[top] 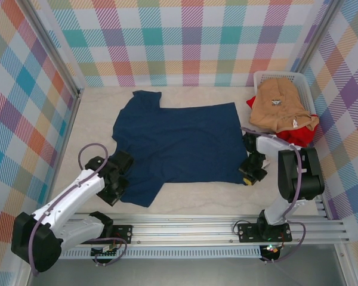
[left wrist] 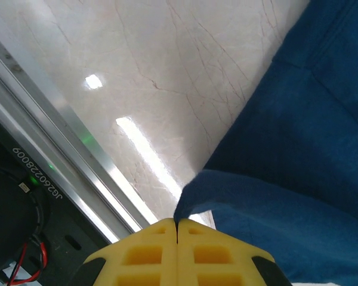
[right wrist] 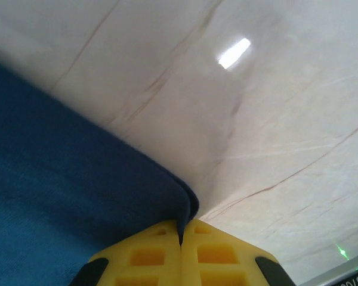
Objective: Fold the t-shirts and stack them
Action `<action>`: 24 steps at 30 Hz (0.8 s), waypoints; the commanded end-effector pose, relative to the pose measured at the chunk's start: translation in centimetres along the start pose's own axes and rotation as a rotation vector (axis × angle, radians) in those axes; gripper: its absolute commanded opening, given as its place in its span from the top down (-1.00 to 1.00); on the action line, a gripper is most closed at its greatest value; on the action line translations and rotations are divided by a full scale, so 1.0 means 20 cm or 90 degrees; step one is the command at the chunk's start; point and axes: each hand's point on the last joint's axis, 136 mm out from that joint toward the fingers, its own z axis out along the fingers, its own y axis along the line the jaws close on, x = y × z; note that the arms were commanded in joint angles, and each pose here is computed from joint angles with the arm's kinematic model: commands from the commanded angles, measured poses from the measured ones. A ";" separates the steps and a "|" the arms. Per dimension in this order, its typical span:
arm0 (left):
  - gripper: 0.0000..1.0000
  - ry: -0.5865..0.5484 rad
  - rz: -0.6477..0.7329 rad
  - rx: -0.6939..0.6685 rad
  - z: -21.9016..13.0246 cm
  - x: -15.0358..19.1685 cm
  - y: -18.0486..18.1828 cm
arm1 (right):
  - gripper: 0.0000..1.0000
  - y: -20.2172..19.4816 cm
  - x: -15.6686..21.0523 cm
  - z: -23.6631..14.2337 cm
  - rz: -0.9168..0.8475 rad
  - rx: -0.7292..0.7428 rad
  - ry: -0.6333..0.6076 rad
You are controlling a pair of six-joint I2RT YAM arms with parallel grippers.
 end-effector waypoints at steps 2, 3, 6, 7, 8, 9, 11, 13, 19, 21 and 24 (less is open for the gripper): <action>1.00 -0.084 -0.069 -0.010 -0.14 -0.10 0.19 | 1.00 0.14 0.06 -0.09 -0.073 -0.013 -0.007; 1.00 -0.062 -0.080 -0.006 -0.12 -0.06 0.21 | 1.00 0.14 0.05 -0.11 -0.075 -0.012 -0.017; 1.00 0.016 -0.115 -0.031 -0.04 0.06 0.26 | 1.00 0.12 0.02 -0.18 -0.071 0.001 -0.048; 1.00 0.022 -0.137 -0.034 -0.03 0.07 0.27 | 1.00 0.10 0.01 -0.20 -0.069 0.005 -0.060; 1.00 0.026 -0.147 -0.028 -0.02 0.08 0.26 | 1.00 0.09 0.00 -0.22 -0.066 0.009 -0.069; 1.00 0.043 -0.155 -0.017 -0.01 0.10 0.23 | 1.00 0.07 -0.01 -0.23 -0.060 0.017 -0.080; 1.00 0.085 -0.166 -0.004 0.04 0.16 0.16 | 1.00 0.01 -0.04 -0.23 -0.047 0.037 -0.092; 1.00 0.117 -0.171 -0.007 0.08 0.21 0.11 | 1.00 -0.07 -0.06 -0.21 -0.020 0.055 -0.085; 1.00 0.124 -0.177 0.003 0.15 0.23 0.01 | 1.00 -0.12 -0.15 -0.16 0.017 0.021 -0.067; 1.00 0.105 -0.179 0.022 0.12 0.19 -0.02 | 1.00 -0.05 -0.16 -0.19 -0.006 -0.015 -0.070; 1.00 0.012 -0.145 0.107 -0.05 0.03 -0.14 | 1.00 0.08 -0.19 -0.35 -0.061 -0.074 -0.145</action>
